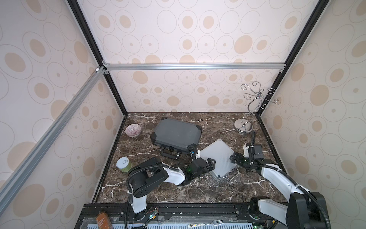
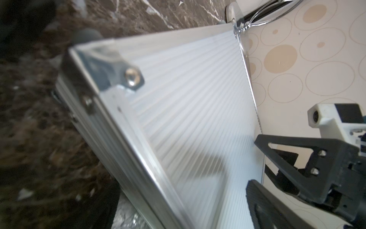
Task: Open the poker set cases
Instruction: Move the poker set case to the center of the board.
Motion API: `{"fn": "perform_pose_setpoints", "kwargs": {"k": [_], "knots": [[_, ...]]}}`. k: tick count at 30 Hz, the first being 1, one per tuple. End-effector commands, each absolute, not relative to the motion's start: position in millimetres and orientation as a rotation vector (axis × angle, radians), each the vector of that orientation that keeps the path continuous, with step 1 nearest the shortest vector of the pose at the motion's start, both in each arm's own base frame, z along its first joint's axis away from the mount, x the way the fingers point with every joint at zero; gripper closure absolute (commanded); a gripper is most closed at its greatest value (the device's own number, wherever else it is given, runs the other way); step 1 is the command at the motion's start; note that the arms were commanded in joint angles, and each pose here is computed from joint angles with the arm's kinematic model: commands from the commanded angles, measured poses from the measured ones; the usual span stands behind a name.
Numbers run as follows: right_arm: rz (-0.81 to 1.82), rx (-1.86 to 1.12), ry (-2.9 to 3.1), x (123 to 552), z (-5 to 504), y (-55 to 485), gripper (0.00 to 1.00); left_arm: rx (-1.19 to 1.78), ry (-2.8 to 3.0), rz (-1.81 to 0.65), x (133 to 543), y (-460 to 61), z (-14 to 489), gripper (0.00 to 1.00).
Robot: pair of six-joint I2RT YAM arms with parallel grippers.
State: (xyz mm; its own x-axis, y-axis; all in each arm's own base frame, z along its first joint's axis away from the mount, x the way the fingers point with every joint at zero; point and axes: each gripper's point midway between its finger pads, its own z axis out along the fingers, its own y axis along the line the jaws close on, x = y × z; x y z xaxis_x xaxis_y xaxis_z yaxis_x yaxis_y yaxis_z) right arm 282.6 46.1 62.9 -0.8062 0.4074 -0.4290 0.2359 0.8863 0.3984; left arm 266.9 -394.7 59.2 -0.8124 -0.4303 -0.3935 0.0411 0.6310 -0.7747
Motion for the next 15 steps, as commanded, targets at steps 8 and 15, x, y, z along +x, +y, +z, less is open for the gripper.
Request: {"fn": "perform_pose_setpoints", "kwargs": {"k": [8, 15], "knots": [[0.604, 0.472, 2.513, 302.9, 67.7, 64.0, 0.12, -0.212, 2.166, -1.280, 307.2, -451.4, 95.9, 0.00], [0.591, 0.553, 2.495, 300.4, 65.1, 45.2, 0.11, -0.207, 2.147, -1.240, 332.1, -451.8, 97.3, 0.00]]}}
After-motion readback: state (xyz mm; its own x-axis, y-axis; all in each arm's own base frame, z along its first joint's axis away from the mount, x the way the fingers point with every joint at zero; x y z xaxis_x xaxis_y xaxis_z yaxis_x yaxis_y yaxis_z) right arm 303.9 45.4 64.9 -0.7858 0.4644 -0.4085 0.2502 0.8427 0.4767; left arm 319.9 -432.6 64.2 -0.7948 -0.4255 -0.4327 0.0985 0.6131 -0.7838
